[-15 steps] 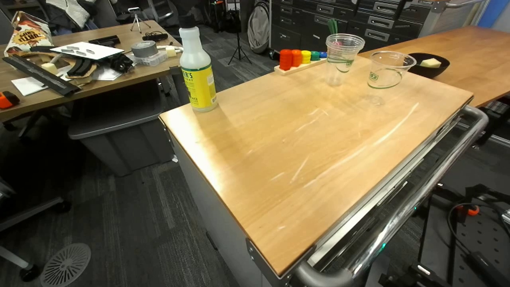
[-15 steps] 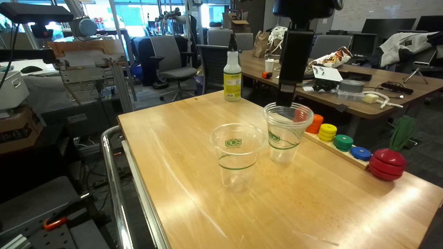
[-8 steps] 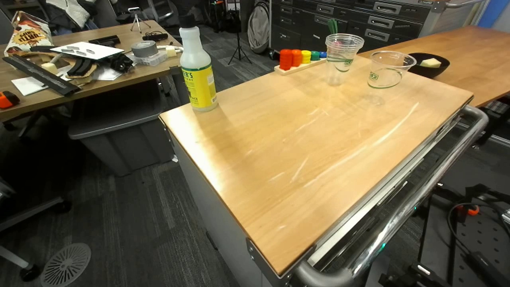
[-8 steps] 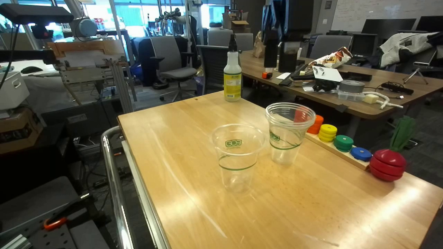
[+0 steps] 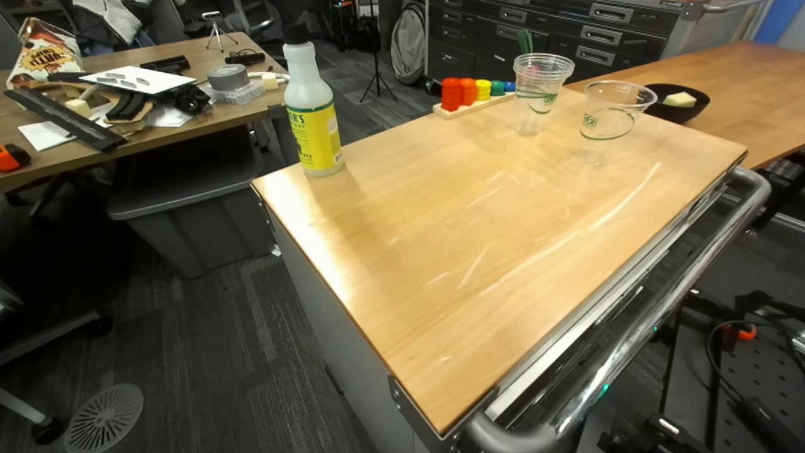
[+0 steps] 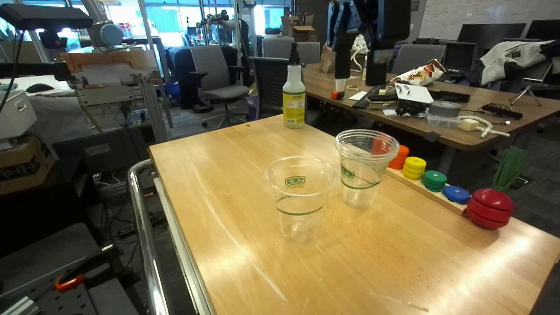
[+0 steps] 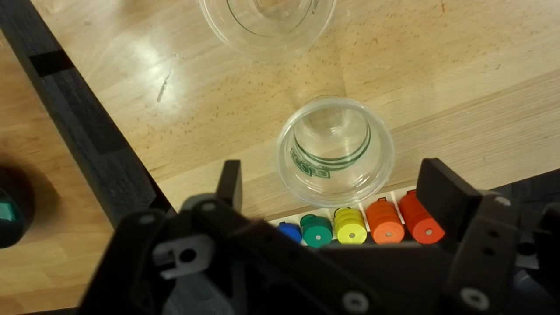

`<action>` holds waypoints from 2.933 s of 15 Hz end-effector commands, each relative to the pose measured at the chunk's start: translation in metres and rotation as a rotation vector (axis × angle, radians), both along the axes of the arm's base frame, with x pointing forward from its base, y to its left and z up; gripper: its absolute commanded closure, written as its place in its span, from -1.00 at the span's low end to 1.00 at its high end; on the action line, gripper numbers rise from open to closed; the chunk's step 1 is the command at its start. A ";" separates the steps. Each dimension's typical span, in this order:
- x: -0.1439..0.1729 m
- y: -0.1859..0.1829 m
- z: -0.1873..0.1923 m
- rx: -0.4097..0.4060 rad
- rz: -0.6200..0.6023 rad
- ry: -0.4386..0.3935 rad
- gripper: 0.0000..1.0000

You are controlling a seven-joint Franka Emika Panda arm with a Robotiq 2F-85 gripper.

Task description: Stack the cups together

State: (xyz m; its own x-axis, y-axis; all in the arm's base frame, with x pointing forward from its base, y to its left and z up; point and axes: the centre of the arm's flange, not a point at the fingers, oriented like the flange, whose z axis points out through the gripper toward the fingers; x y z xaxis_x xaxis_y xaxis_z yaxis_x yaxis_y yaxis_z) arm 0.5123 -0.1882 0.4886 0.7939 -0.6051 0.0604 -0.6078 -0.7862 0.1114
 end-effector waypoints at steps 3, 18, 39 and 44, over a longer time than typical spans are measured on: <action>-0.004 -0.015 -0.025 0.018 0.015 -0.027 -1.00; 0.004 -0.036 -0.080 0.000 -0.018 0.001 -1.00; 0.017 -0.048 -0.084 0.084 -0.109 -0.053 0.96; -0.013 -0.055 -0.023 0.125 -0.152 -0.195 0.96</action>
